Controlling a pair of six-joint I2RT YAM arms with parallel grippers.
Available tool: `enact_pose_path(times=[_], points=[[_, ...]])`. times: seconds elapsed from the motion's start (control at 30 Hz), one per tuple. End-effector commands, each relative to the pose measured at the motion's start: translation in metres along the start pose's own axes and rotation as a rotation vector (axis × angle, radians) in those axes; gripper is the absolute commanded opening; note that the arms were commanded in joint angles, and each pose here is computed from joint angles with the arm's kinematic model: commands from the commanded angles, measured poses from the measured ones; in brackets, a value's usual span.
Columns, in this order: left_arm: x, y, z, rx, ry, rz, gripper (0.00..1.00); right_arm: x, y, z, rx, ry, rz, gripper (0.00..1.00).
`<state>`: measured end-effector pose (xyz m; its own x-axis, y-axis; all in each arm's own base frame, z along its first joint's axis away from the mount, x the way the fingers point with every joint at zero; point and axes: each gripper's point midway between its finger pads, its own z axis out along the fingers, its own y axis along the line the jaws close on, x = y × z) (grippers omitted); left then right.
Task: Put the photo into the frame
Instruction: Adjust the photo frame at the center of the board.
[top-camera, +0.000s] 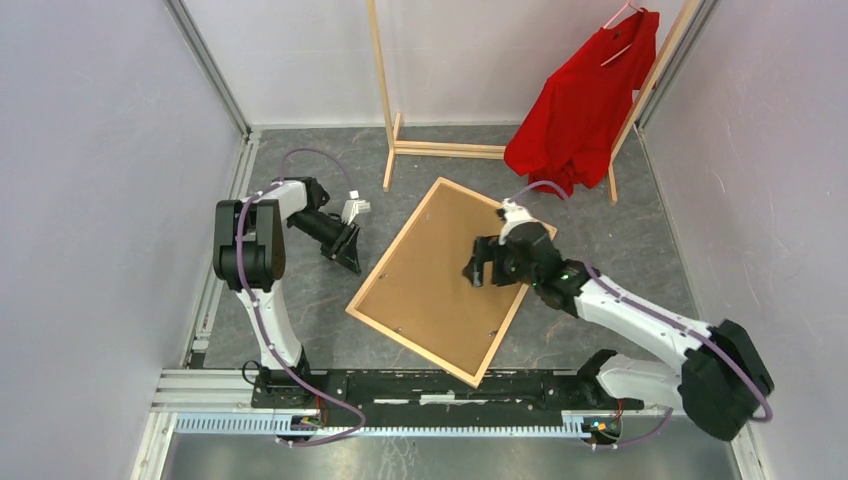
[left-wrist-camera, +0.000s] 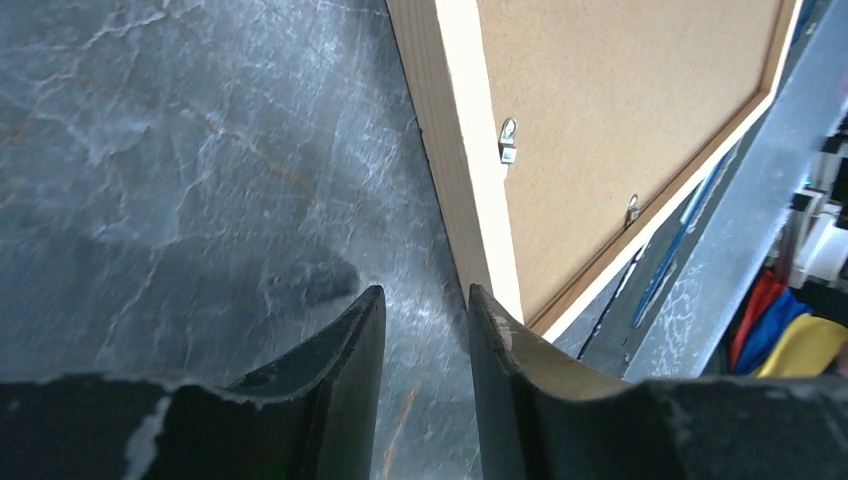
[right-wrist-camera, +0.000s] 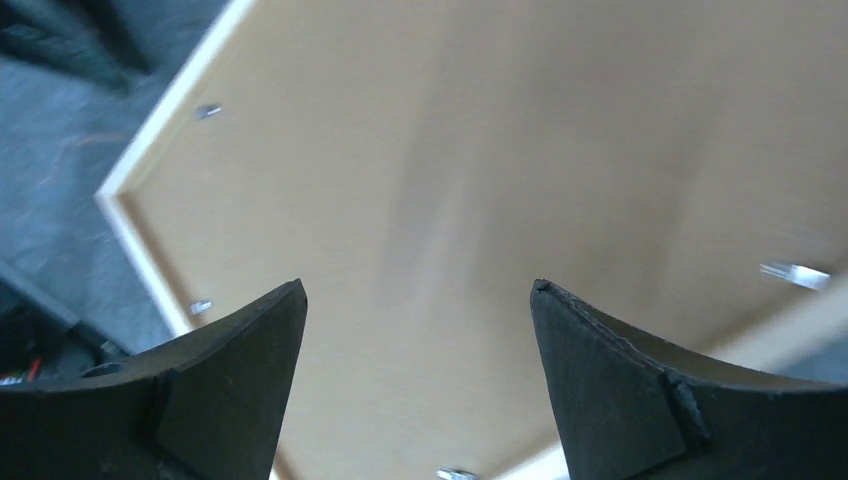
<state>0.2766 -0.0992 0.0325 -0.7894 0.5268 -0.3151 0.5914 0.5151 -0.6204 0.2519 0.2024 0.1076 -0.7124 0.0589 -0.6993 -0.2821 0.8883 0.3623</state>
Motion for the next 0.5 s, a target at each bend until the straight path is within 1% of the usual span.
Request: enact_pose_path(times=[0.0,0.03,0.13,0.27,0.33,0.4,0.47], points=[[0.001,-0.005,0.014,0.103,-0.009,0.008,0.42,-0.021,0.081,0.017,-0.198,-0.095,0.020,0.87],[0.003,-0.006,0.015,0.116,-0.004,0.005,0.41,-0.022,0.098,0.022,-0.239,-0.102,0.022,0.86],[0.007,-0.007,0.018,0.129,0.000,0.000,0.38,-0.012,0.143,0.040,-0.344,-0.067,0.007,0.85],[0.008,-0.007,0.020,0.134,0.005,0.000,0.35,0.007,0.188,0.068,-0.436,-0.003,0.002,0.86],[0.009,-0.007,0.020,0.134,0.008,0.001,0.34,0.011,0.205,0.079,-0.453,0.005,-0.013,0.86],[0.009,-0.007,0.019,0.128,0.014,0.003,0.33,0.015,0.213,0.092,-0.435,0.007,-0.057,0.85],[0.010,-0.004,0.019,0.115,0.018,0.002,0.31,0.012,0.212,0.104,-0.355,-0.015,-0.154,0.82]])
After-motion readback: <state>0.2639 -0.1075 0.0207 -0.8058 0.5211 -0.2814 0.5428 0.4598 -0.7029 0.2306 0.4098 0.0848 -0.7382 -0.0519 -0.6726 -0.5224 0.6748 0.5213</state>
